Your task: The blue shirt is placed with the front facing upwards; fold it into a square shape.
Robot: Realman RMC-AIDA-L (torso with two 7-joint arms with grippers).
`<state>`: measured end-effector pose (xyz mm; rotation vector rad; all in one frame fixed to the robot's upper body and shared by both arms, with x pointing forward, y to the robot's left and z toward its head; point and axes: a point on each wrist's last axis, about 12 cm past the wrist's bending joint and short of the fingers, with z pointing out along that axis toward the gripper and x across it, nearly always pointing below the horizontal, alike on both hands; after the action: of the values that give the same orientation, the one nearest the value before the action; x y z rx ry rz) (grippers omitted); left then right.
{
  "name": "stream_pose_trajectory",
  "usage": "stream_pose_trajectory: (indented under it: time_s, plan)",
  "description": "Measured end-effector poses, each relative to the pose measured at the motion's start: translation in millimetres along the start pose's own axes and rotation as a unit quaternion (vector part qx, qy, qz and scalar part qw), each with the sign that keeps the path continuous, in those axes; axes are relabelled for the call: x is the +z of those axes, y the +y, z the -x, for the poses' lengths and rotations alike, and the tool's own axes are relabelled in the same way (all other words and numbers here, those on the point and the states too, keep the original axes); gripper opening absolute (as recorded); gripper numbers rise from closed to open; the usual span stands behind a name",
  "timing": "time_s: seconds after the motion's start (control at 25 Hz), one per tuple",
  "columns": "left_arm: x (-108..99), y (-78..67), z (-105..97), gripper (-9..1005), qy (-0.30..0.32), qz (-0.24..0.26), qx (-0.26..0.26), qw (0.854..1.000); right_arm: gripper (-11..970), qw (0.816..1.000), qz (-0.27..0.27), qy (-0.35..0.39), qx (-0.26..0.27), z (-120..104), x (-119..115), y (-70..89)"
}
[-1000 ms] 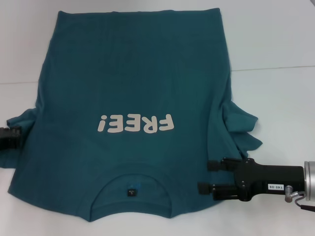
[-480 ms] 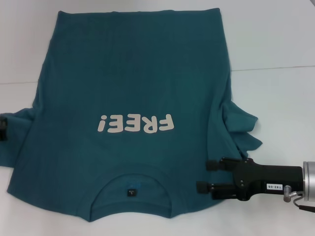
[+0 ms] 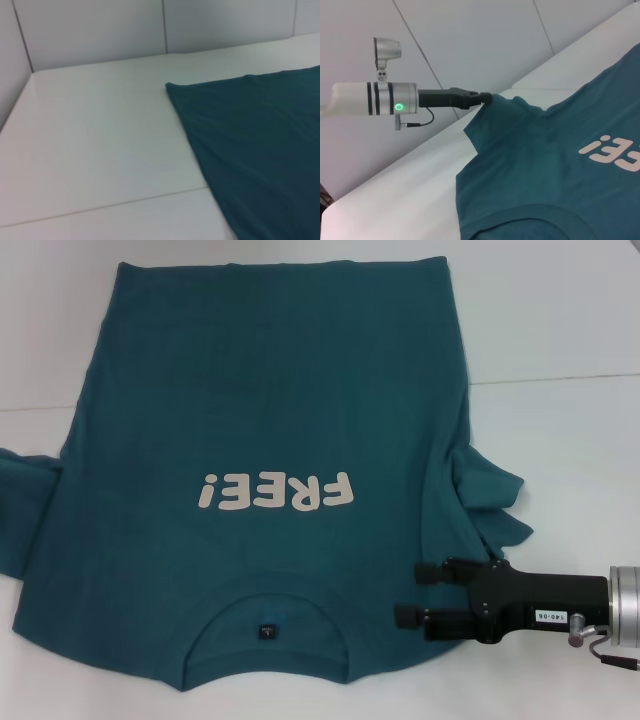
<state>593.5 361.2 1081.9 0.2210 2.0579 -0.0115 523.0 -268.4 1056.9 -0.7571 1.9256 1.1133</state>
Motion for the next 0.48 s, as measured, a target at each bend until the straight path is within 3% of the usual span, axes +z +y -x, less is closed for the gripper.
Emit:
stream_pose_trajectory:
  time_s: [0.48]
  plan:
    - [0.2, 6.7, 10.7, 1, -0.007, 0.023, 0.023, 0.999, 920, 1.0, 0.0, -0.002, 0.001, 0.9, 0.2, -0.1]
